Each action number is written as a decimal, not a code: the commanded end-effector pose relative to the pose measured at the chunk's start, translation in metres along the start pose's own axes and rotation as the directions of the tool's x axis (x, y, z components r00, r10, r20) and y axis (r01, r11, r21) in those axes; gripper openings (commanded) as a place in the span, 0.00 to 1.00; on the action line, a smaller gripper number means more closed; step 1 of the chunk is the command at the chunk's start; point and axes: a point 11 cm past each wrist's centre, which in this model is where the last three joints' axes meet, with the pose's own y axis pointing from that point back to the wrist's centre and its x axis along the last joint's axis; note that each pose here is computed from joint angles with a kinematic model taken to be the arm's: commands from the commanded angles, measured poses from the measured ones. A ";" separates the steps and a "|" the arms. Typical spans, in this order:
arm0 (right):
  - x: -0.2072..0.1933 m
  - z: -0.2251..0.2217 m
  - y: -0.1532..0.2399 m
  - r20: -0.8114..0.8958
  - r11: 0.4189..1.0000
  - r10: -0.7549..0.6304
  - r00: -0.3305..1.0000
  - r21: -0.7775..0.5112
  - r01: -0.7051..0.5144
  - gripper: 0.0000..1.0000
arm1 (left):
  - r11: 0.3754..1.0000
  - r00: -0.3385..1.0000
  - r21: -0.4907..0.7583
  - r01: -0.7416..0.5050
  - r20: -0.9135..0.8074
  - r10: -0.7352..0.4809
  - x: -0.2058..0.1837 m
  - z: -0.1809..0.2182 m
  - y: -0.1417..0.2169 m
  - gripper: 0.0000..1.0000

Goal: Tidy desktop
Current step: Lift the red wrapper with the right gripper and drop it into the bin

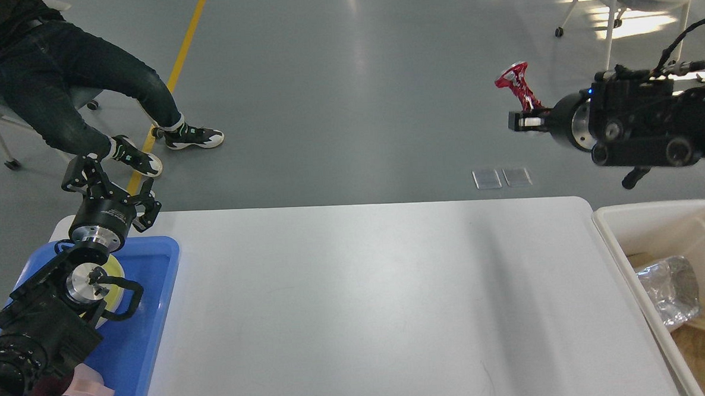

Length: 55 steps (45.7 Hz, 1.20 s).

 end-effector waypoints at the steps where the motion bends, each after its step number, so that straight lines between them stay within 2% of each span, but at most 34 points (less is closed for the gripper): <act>1: 0.009 0.013 0.009 0.023 1.000 0.013 1.000 -0.017 -0.013 0.38 | 1.000 1.000 0.000 0.000 0.000 0.000 0.000 0.000 0.000 0.99; 6: 0.004 0.036 0.004 0.045 0.998 0.013 0.999 -0.065 -0.010 0.38 | 1.000 1.000 0.000 0.000 0.000 0.000 0.000 0.000 0.000 0.99; 13: -0.028 0.103 -0.015 0.114 0.979 0.011 0.993 -0.202 0.012 0.38 | 1.000 1.000 0.002 0.000 0.000 0.000 0.000 0.000 0.000 0.99; 24: -0.103 0.234 -0.017 0.164 0.881 0.025 0.986 -0.470 0.056 0.38 | 1.000 1.000 0.002 0.000 0.000 0.000 0.000 0.000 0.000 0.99; 34: -0.170 0.284 -0.012 0.200 0.814 0.013 0.980 -0.571 0.106 0.41 | 1.000 1.000 0.002 0.000 0.000 0.000 0.000 0.000 0.000 0.99; 40: -0.201 0.293 -0.011 0.230 0.795 0.005 0.973 -0.592 0.136 0.51 | 1.000 1.000 0.000 0.000 0.000 0.000 0.000 0.000 0.000 0.99; 43: -0.211 0.295 -0.010 0.246 0.789 0.004 0.969 -0.596 0.148 0.61 | 1.000 1.000 0.000 0.000 0.000 0.000 0.000 0.000 0.000 0.99; 46: -0.215 0.293 -0.012 0.256 0.791 0.007 0.967 -0.593 0.151 0.77 | 1.000 1.000 0.000 0.000 0.000 0.000 0.000 0.000 0.000 0.99; 48: -0.216 0.292 -0.014 0.265 0.792 0.020 0.964 -0.593 0.147 0.96 | 1.000 1.000 0.000 0.000 0.000 0.000 0.000 0.000 0.000 0.99; 49: -0.216 0.292 -0.014 0.268 0.792 0.026 0.963 -0.594 0.144 1.00 | 1.000 1.000 0.000 0.000 0.000 0.000 0.000 0.000 0.000 0.99; 55: -0.228 0.290 -0.014 0.322 0.787 0.039 0.946 -0.593 0.169 1.00 | 1.000 1.000 0.000 0.000 0.000 0.000 0.000 0.000 0.000 0.99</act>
